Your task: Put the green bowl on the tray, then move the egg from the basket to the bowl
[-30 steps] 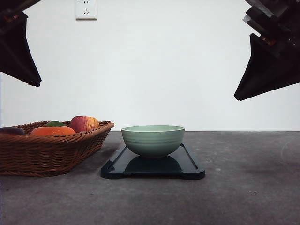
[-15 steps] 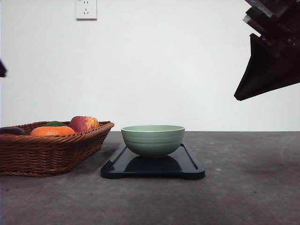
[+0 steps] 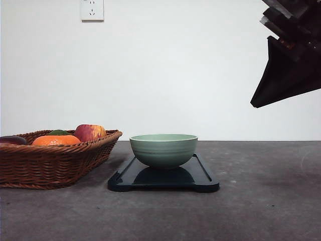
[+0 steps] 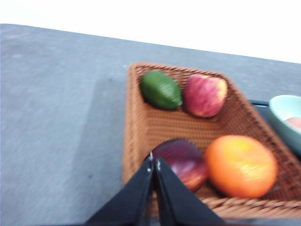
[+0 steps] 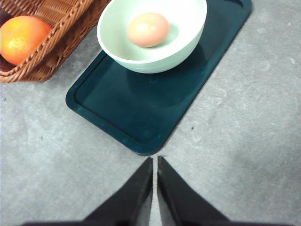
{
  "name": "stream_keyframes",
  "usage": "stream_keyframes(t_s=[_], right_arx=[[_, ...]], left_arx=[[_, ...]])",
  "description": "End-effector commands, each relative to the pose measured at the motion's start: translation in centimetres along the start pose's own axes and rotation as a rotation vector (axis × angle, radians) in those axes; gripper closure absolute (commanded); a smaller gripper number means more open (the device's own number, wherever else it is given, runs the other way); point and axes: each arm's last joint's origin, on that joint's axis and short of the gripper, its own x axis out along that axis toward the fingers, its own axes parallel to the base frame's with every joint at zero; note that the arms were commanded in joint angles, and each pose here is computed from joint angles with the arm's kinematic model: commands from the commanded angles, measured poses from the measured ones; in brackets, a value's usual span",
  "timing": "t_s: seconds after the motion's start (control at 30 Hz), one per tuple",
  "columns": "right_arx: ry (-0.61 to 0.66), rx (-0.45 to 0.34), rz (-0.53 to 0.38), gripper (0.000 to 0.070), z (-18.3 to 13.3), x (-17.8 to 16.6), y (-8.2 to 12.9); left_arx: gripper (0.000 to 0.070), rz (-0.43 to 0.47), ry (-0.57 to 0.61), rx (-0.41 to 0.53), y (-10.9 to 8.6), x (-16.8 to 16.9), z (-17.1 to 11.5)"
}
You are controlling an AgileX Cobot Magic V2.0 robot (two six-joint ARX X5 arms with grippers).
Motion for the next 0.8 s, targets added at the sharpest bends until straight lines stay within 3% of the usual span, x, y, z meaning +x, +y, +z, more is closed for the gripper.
stream_keyframes(t_s=[0.0,0.23,0.77], right_arx=[[-0.004,-0.006,0.005,0.0693,0.2,0.1,0.1],[-0.004,-0.006,0.005,0.0693,0.2,0.1,0.1],[-0.004,-0.006,0.005,0.0693,0.2,0.1,0.1]], left_arx=[[0.07,0.016,-0.014,0.014,0.2,0.1,-0.4],[0.07,0.031,-0.026,0.013,0.6,0.3,-1.6],[0.07,0.03,-0.043,0.015,0.5,0.3,-1.5]])
